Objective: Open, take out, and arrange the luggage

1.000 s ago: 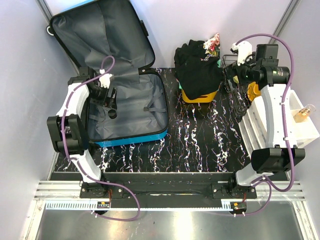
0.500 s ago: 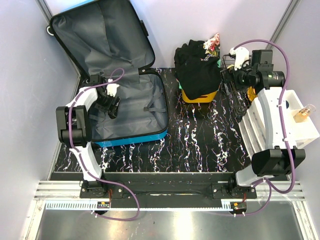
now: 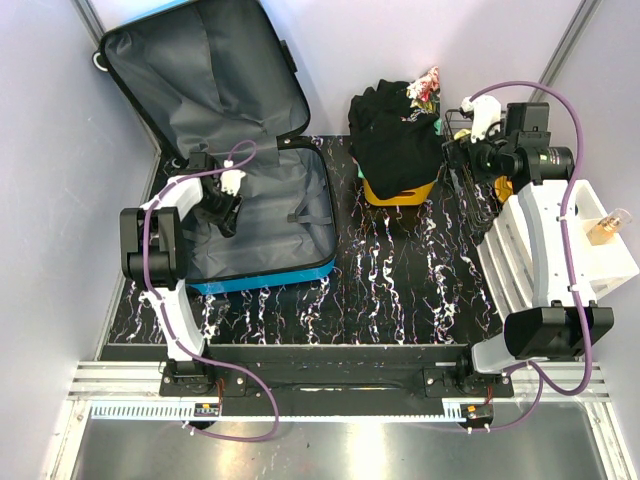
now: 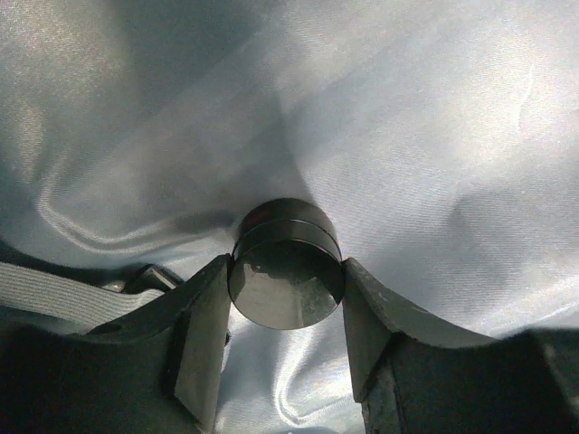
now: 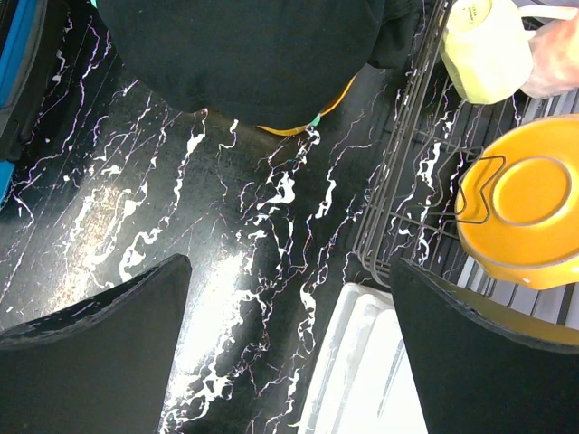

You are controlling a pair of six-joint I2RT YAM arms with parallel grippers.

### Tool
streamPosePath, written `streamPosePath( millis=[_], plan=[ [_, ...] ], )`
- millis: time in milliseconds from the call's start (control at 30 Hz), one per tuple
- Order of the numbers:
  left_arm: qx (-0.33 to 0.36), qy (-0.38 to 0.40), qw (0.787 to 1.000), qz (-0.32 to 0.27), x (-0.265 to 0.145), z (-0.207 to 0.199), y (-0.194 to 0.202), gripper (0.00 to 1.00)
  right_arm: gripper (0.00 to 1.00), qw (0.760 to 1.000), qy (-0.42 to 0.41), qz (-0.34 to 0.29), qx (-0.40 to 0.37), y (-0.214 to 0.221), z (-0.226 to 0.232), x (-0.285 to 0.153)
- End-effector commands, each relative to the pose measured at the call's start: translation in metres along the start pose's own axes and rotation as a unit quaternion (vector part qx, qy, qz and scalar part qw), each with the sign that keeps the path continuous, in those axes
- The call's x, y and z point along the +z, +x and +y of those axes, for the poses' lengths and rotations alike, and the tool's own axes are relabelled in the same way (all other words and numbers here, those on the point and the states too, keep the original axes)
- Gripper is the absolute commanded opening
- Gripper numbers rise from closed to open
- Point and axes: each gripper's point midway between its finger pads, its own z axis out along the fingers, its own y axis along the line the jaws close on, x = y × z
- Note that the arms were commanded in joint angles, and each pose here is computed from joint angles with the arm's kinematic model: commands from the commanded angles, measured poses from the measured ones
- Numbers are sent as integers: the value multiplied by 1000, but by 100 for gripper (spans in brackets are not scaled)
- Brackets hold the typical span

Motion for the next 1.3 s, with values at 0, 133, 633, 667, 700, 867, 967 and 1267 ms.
streamPosePath(
  millis=[0, 133, 633, 667, 700, 867, 967, 1267],
  plan=[
    [44, 1, 998, -53, -33, -26, -35, 22, 100, 1000, 9, -25, -7, -10, 0, -12],
    [107, 27, 989, -101, -74, -85, -78, 13, 100, 1000, 8, -24, 1, -9, 1, -11],
    [415, 192, 884, -102, -87, -381, -77, 11, 100, 994, 29, 8, 103, 31, -21, -19],
    [418, 192, 882, -100, -79, -387, -75, 11, 100, 994, 30, 8, 103, 32, -21, -20],
    [425, 187, 882, -85, -63, -393, -69, 11, 99, 994, 33, 5, 102, 32, -21, -23],
    [436, 154, 883, -82, -14, -401, -65, 12, 100, 994, 31, 12, 104, 40, -18, -24],
    [441, 144, 883, -76, 11, -401, -58, 12, 100, 994, 32, 14, 100, 42, -18, -24],
    [438, 151, 883, -74, 13, -416, -60, 68, 100, 996, 20, 24, 88, 47, -15, -22]
  ],
)
